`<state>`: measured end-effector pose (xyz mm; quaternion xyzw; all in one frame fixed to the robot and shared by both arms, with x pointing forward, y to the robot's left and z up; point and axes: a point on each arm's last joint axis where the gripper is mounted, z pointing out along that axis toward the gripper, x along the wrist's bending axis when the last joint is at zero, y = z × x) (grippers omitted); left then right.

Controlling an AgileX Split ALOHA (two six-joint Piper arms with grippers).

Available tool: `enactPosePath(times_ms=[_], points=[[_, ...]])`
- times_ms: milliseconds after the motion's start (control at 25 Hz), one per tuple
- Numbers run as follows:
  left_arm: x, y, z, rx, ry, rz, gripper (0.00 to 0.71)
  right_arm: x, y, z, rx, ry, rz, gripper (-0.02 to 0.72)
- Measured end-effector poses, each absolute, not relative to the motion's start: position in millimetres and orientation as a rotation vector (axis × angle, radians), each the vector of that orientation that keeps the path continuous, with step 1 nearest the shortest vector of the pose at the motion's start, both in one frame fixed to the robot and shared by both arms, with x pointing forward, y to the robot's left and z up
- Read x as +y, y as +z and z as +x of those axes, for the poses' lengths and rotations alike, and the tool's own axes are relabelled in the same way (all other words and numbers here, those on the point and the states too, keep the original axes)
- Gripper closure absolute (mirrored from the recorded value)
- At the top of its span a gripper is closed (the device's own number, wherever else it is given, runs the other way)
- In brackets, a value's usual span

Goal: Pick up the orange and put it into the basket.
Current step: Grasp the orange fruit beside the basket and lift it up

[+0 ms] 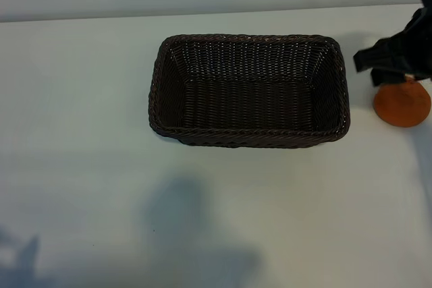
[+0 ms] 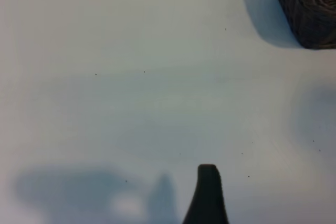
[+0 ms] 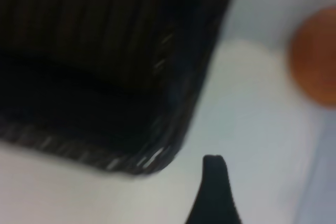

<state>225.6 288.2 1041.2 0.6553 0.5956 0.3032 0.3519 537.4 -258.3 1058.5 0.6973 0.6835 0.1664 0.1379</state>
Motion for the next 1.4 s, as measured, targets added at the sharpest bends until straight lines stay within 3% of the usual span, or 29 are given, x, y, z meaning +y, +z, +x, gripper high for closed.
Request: enactPosePath(times_ms=[360, 840, 1400], points=[[288.2, 1041.2, 225.6, 1.541, 0.785, 1.696, 0.116, -301.1, 1004.2, 570.7, 1.876, 0.321, 2.180, 0.176], [288.2, 1041.2, 225.6, 1.541, 0.785, 1.696, 0.116, -304.3, 958.4, 602.0, 1.891, 0.309, 2.199, 0.176], [288.2, 1041.2, 225.6, 1.541, 0.785, 1.696, 0.116, -308.1, 957.5, 625.0, 1.805, 0.348, 2.177, 0.126]])
